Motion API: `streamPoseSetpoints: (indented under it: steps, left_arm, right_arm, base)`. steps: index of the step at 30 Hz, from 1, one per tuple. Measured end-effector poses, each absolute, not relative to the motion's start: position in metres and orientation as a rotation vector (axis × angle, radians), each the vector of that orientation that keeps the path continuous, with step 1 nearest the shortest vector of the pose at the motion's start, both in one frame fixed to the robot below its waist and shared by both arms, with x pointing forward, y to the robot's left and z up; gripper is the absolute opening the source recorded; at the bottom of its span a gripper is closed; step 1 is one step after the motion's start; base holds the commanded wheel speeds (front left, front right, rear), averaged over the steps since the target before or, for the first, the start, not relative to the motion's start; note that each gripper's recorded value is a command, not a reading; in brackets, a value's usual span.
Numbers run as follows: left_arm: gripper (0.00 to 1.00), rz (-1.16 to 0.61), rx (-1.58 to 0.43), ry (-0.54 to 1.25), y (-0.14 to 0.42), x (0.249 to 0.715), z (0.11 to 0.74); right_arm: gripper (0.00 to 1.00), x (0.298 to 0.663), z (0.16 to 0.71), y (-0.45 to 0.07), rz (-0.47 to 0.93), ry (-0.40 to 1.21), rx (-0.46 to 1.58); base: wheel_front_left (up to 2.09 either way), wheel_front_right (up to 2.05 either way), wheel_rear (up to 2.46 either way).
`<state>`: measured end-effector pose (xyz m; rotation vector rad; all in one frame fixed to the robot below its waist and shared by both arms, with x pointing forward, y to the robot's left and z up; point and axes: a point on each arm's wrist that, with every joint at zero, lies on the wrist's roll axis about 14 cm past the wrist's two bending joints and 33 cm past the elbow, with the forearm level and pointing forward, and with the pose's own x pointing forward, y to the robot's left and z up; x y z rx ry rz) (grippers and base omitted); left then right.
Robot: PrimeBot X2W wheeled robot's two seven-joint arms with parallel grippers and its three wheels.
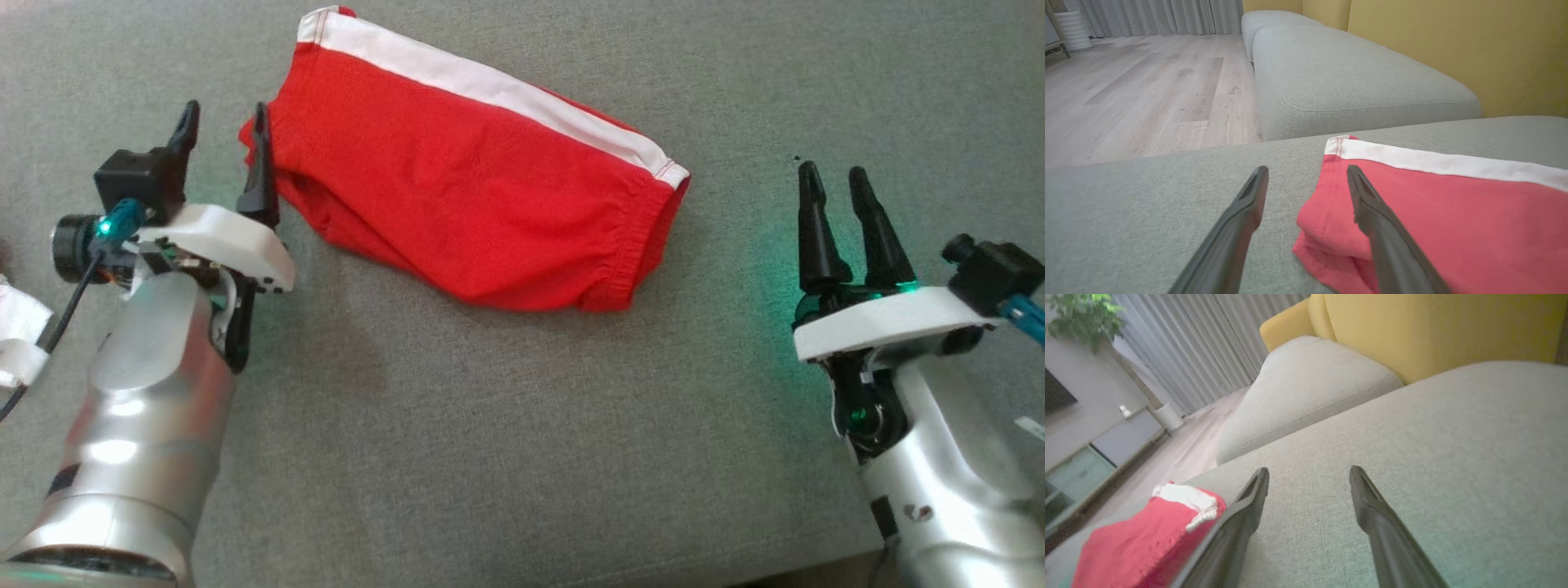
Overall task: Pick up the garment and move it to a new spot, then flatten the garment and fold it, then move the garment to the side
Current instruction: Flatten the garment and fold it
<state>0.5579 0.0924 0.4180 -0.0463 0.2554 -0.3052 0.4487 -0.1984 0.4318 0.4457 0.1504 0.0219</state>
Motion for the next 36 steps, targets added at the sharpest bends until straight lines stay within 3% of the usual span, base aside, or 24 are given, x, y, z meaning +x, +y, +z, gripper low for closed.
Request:
streamPoseSetpoints:
  steps: [11, 26, 27, 28, 29, 36]
  left_arm:
    - [1.0, -0.327, -0.107, 0.346, 0.074, 0.548, 0.386]
    - [1.0, -0.27, -0.05, 0.479, 0.077, 0.553, 0.359]
    - [0.89, -0.27, -0.047, 0.487, 0.077, 0.552, 0.36]
    - [0.28, -0.272, -0.041, 0.499, 0.077, 0.55, 0.359]
    - [0.0, -0.272, -0.039, 0.512, 0.078, 0.548, 0.359]
    - [0.0, -0.251, -0.068, 0.516, 0.083, 0.52, 0.365]
  right_arm:
    - [1.0, 0.44, 0.417, -0.217, -0.055, 0.162, 0.255]
    - [1.0, 0.437, 0.409, -0.227, -0.095, 0.18, 0.217]
    - [1.0, 0.438, 0.41, -0.226, -0.091, 0.177, 0.215]
    - [1.0, 0.438, 0.411, -0.225, -0.087, 0.174, 0.21]
    - [1.0, 0.438, 0.413, -0.224, -0.085, 0.17, 0.211]
    - [1.0, 0.435, 0.431, -0.219, -0.071, 0.131, 0.207]
  base:
    - [0.0, 0.0, 0.0]
    - [0.0, 0.0, 0.0]
    - [0.0, 0.0, 0.0]
    - [0.0, 0.0, 0.0]
    - [0.0, 0.0, 0.0]
    - [0.0, 0.0, 0.0]
